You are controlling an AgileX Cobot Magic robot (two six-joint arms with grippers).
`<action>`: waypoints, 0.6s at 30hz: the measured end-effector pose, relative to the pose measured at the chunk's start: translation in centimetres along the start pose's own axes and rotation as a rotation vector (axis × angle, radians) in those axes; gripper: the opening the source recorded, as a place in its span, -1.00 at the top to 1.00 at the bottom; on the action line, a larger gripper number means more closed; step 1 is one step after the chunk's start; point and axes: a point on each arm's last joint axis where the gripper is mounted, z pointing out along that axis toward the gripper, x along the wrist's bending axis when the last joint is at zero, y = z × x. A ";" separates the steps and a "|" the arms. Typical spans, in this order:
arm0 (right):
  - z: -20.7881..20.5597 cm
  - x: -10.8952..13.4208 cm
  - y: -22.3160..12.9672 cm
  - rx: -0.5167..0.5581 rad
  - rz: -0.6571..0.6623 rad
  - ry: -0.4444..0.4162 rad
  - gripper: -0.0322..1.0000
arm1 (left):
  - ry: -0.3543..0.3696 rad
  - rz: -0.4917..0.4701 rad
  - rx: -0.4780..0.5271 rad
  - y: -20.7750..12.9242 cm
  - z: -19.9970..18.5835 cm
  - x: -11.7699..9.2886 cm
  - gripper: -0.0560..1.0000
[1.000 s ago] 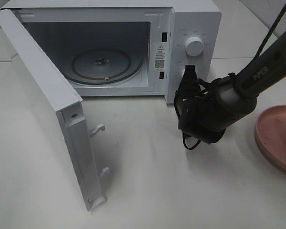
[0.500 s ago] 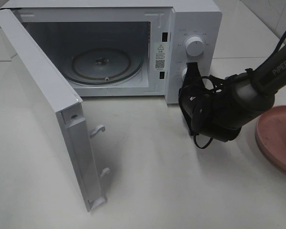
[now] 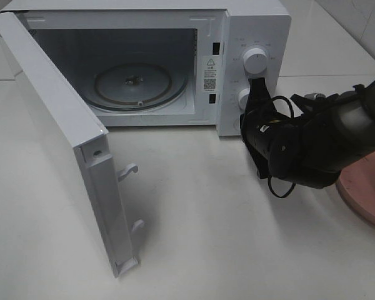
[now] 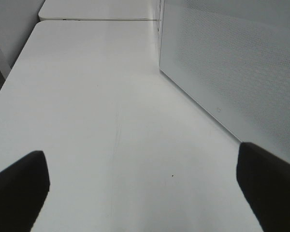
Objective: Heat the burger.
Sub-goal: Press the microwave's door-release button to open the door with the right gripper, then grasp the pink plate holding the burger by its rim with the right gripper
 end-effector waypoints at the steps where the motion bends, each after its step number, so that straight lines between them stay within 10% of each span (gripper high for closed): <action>1: -0.3 -0.1 0.1 0.007 -0.001 -0.012 0.92 | 0.000 0.000 0.000 0.0 0.0 0.0 -0.99; 18: -5.1 1.2 0.0 0.247 -0.328 -0.139 0.88 | 0.000 0.000 0.000 0.0 0.0 0.0 -0.99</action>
